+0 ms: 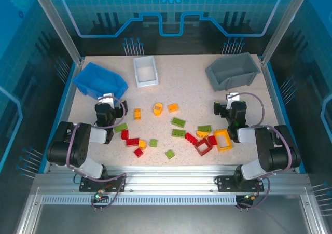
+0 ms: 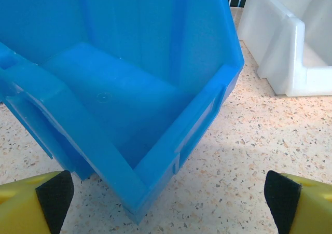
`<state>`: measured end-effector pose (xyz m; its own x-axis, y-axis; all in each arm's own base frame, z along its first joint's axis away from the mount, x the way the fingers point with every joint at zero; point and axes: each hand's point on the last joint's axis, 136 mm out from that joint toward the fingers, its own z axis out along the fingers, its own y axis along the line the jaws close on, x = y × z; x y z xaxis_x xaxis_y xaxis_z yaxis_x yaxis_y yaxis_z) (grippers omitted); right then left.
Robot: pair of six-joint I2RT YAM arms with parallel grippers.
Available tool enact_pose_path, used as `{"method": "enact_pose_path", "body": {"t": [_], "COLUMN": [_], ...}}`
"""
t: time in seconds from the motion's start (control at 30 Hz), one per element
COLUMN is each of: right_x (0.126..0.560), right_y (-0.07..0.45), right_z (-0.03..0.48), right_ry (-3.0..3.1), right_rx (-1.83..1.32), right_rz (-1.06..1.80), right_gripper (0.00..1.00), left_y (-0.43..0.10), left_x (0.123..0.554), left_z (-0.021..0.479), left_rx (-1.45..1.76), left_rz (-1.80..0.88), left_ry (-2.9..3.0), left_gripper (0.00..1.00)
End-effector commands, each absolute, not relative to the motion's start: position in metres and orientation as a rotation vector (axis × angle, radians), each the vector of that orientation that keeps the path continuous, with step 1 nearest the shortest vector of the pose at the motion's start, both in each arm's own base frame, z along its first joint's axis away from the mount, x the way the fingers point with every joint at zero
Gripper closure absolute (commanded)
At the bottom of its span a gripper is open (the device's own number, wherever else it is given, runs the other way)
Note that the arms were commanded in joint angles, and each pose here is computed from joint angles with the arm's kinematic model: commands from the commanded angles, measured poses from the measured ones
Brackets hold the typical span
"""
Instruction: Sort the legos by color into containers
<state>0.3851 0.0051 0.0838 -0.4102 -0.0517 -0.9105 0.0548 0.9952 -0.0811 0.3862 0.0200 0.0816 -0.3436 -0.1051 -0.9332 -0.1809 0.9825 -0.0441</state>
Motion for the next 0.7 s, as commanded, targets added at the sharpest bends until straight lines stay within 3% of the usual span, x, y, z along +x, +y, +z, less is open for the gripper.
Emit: {"method": "enact_pose_path", "body": {"t": [0.0, 0.67], "right_x": [0.393, 0.393], "right_y": [0.004, 0.005], "right_z": [0.096, 0.096], "right_ry": [1.943, 1.943], "right_rx": [0.014, 0.009], "right_rz": [-0.116, -0.112], "right_gripper": [0.0, 0.0], "left_y": [0.017, 0.019], "left_x": [0.394, 0.387], "left_z": [0.096, 0.109], "left_rx": [-0.199, -0.203], "left_rz": [0.049, 0.085], "left_ry": [1.882, 1.83], "left_gripper": [0.01, 0.01]}}
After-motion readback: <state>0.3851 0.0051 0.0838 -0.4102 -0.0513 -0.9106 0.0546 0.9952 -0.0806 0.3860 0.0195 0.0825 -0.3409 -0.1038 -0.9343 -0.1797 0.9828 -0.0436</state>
